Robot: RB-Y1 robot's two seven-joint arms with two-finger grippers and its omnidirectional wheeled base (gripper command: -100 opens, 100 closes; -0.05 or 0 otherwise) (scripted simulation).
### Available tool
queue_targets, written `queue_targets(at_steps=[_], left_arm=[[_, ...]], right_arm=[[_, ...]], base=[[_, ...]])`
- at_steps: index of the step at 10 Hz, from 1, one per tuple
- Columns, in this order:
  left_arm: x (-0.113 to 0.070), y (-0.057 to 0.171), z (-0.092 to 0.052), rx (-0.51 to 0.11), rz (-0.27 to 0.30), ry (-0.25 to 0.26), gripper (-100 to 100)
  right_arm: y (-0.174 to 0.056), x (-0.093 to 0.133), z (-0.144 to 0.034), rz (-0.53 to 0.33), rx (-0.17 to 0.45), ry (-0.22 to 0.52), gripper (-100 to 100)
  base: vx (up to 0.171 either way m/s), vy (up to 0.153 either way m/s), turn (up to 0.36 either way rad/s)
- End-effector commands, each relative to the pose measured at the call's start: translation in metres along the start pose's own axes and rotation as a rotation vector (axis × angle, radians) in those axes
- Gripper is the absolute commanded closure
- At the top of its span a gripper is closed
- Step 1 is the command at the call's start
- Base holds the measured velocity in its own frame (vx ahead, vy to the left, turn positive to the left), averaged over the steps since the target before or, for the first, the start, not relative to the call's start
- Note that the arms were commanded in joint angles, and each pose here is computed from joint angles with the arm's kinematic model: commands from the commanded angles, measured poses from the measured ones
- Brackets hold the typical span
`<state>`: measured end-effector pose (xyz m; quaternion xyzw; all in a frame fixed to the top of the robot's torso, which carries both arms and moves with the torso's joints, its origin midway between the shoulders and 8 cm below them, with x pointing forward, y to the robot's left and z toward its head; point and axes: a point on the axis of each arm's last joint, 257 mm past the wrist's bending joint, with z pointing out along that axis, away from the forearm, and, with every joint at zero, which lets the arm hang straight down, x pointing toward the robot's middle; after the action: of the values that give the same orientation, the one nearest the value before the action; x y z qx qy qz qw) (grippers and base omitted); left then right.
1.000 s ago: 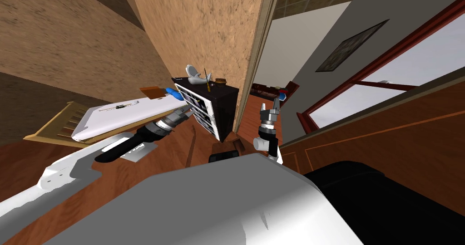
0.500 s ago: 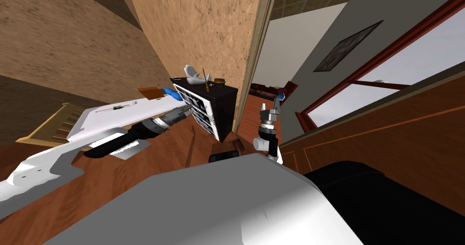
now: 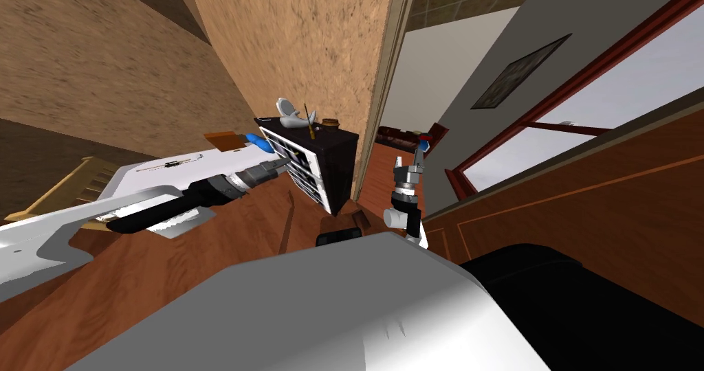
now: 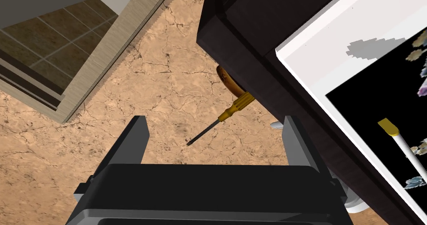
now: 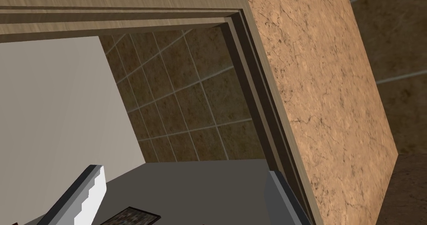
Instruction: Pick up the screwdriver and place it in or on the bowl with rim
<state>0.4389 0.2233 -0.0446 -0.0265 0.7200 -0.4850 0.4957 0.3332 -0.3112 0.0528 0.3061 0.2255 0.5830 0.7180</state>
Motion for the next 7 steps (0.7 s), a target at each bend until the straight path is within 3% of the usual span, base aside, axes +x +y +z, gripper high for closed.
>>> queue_targets(at_steps=[1,7], left_arm=[[-0.005,0.005,-0.003,-0.027,0.026,0.020,-100],[-0.027,0.019,-0.013,-0.116,0.116,0.076,-100]], right_arm=[[0.000,0.000,0.000,0.000,0.000,0.000,0],[0.000,0.000,0.000,0.000,0.000,0.000,0]], base=[[0.018,-0.024,-0.049],[0.024,-0.027,-0.033]])
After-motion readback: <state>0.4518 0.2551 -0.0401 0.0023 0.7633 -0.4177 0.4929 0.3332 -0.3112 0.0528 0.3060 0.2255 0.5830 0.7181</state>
